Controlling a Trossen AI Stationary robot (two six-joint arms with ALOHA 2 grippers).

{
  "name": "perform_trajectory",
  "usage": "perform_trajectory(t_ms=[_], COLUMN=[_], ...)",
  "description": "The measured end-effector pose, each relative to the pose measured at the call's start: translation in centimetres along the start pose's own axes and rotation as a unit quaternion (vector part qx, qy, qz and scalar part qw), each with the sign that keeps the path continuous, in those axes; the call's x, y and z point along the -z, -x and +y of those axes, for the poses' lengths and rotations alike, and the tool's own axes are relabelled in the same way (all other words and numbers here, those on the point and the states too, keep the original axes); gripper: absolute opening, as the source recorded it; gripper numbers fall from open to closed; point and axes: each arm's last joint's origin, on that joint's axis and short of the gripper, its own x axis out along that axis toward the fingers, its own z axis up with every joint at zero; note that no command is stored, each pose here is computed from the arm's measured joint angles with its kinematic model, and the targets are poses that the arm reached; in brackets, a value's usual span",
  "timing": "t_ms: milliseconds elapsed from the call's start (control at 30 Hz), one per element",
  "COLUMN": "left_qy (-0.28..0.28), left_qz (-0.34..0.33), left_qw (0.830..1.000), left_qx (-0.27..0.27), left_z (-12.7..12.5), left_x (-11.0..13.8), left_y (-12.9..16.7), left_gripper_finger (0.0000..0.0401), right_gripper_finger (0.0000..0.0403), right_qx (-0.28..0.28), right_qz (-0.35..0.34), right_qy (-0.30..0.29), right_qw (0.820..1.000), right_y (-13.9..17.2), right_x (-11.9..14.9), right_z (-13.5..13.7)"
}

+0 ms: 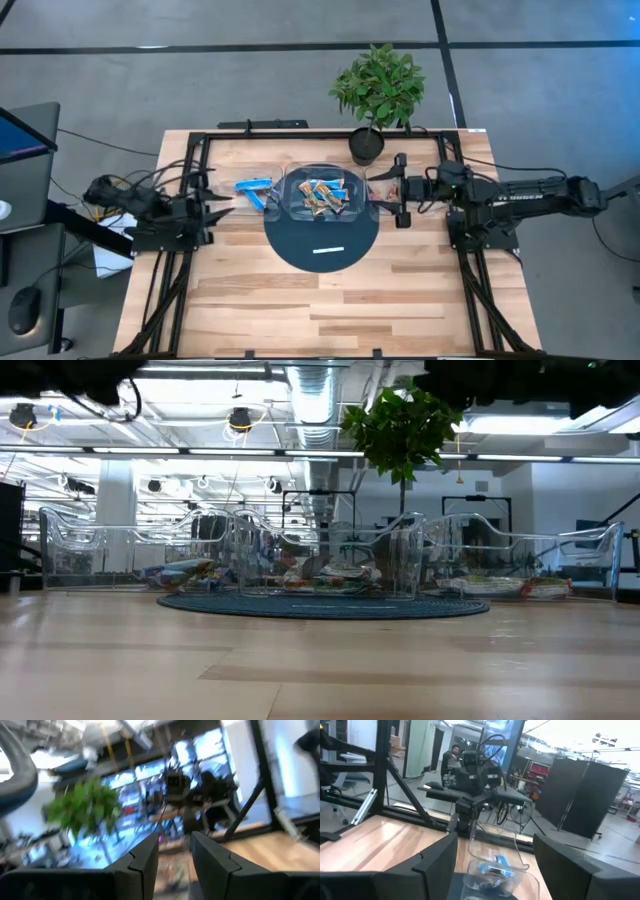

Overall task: Pick and place Granola Bars by type
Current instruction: Return to Home Position

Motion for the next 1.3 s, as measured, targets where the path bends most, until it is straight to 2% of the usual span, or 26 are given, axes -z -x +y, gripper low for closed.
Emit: perform_trajectory(t_ms=[133, 267, 433, 500, 633, 933, 1300], left_qy=[0.011, 0.019, 0.023, 0.021, 0.019, 0.04, 0.046], left_qz=[0.024, 0.017, 0.025, 0.038, 0.085, 0.107, 0.099], left_qw=[0.999, 1.0, 0.999, 0.999, 0.996, 0.993, 0.994], left_qx=[-0.028, -0.001, -0.009, -0.009, -0.02, -0.035, -0.017], left_z=[0.2, 0.4, 1.0, 1.1, 1.3, 0.7, 0.6], left_x=[1.4, 1.7, 2.1, 2.4, 3.4, 6.4, 6.4], left_y=[-0.3, -0.5, -0.6, -0.6, -0.6, -0.5, -0.5], left_gripper_finger=[0.0112, 0.0112, 0.0112, 0.0112, 0.0112, 0.0112, 0.0112], right_gripper_finger=[0.0255, 0.0255, 0.0255, 0.0255, 0.0255, 0.0255, 0.0255], right_qx=[-0.008, -0.032, 0.001, -0.004, -0.043, -0.028, -0.053], right_qz=[0.014, 0.026, 0.035, 0.035, 0.027, -0.014, -0.057], right_qy=[-0.009, -0.021, -0.05, -0.053, -0.052, -0.054, -0.046], right_qw=[1.0, 0.999, 0.998, 0.998, 0.997, 0.998, 0.996], right_y=[-0.4, -0.9, -1.0, -0.9, -1.1, 1.6, 5.5], right_x=[1.0, 2.2, 3.2, 3.5, 3.5, 4.9, 5.8], right_z=[-0.8, -1.6, -3.4, -3.8, -3.3, -1.8, 1.3])
